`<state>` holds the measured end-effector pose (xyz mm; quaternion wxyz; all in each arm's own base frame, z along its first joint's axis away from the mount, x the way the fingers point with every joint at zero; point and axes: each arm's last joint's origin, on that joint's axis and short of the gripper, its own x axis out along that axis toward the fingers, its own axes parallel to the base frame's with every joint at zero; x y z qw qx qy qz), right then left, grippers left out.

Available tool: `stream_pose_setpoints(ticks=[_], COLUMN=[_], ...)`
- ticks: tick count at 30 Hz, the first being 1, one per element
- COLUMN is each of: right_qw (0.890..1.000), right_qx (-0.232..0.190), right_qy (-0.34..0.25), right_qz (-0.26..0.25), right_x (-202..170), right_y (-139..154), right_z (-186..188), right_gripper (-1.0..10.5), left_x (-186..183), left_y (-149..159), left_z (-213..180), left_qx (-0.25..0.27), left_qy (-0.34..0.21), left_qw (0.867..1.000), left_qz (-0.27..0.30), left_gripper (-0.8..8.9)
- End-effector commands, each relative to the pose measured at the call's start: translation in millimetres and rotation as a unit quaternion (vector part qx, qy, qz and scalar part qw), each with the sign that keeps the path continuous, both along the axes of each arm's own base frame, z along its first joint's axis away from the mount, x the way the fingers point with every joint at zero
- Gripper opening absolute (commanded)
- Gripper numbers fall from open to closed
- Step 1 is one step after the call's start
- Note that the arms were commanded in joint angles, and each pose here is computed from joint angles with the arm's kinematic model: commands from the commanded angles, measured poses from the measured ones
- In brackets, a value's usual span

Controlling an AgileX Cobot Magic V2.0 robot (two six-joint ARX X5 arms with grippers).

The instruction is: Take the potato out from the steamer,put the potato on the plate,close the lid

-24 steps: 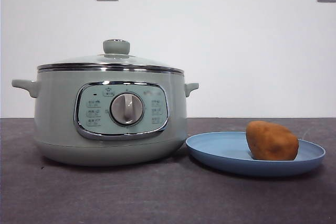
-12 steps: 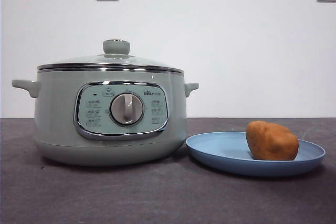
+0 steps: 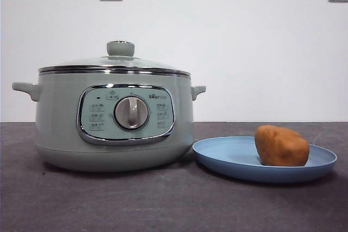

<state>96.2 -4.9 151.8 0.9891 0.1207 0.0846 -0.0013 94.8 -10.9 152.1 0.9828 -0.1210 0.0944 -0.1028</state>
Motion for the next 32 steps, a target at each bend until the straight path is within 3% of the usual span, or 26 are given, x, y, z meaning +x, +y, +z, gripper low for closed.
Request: stream_pose_setpoints(ticks=[1, 32], right_qw=[1.0, 1.0], right_qx=[-0.001, 0.001], right_qy=[0.0, 0.01], right_qz=[0.0, 0.001], right_x=[-0.4, 0.4], right_y=[0.1, 0.1], right_z=[-3.1, -4.7], right_gripper=[0.0, 0.0], left_x=[0.6, 0.6], left_y=[0.2, 0.2], left_z=[-4.2, -4.2], left_qx=[-0.001, -0.001], left_qy=[0.005, 0.005], left_qw=[1.0, 1.0], left_qz=[0.003, 0.003], left_gripper=[-0.03, -0.03])
